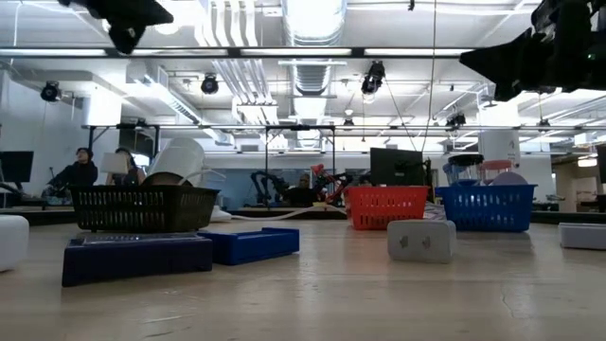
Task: Pick & Place Office items
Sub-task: Put the light blue hourglass into the blue bin
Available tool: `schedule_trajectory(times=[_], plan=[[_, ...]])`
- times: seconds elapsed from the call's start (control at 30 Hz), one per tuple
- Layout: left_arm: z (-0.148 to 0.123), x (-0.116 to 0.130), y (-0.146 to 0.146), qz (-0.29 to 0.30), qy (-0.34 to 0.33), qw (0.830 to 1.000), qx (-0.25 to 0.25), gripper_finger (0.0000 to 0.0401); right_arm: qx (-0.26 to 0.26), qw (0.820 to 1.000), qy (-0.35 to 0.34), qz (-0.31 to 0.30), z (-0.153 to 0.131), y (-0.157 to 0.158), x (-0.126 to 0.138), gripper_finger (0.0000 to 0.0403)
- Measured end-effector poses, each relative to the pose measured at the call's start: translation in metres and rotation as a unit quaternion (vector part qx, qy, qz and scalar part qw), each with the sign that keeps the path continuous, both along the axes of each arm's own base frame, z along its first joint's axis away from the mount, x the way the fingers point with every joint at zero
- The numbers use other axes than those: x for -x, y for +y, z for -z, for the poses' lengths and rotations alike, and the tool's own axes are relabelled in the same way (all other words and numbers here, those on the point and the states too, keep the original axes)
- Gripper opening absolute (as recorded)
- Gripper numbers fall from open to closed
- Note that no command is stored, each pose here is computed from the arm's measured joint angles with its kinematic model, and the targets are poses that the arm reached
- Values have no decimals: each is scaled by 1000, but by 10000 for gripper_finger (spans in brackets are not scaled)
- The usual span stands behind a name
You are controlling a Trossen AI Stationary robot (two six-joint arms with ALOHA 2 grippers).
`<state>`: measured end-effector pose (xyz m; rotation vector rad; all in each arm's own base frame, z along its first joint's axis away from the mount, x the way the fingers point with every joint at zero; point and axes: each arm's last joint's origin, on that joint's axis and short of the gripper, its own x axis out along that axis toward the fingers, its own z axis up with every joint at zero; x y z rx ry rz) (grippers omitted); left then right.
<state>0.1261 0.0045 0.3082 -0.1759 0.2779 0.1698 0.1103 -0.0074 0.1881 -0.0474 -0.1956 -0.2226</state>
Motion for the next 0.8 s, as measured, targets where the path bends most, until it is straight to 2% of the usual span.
schedule_trajectory(times=[0.13,0.27,0.43,0.57,0.8], plan=[[-17,-7,-13,-70,121,990,17,2,8,1000,6,6,1,0,0,8],[-19,-16,-33,-90,208,973,46,1,12,1000,8,7,1,0,0,8],[-7,-30,-70,-57,243,966,71,1,17,1000,9,8,1,0,0,8],[6,-36,-98,-63,260,958,101,1,11,1000,-7,7,-2,0,0,8],[38,-47,-151,-53,314,936,152,3,6,1000,-16,6,-3,0,1,8]])
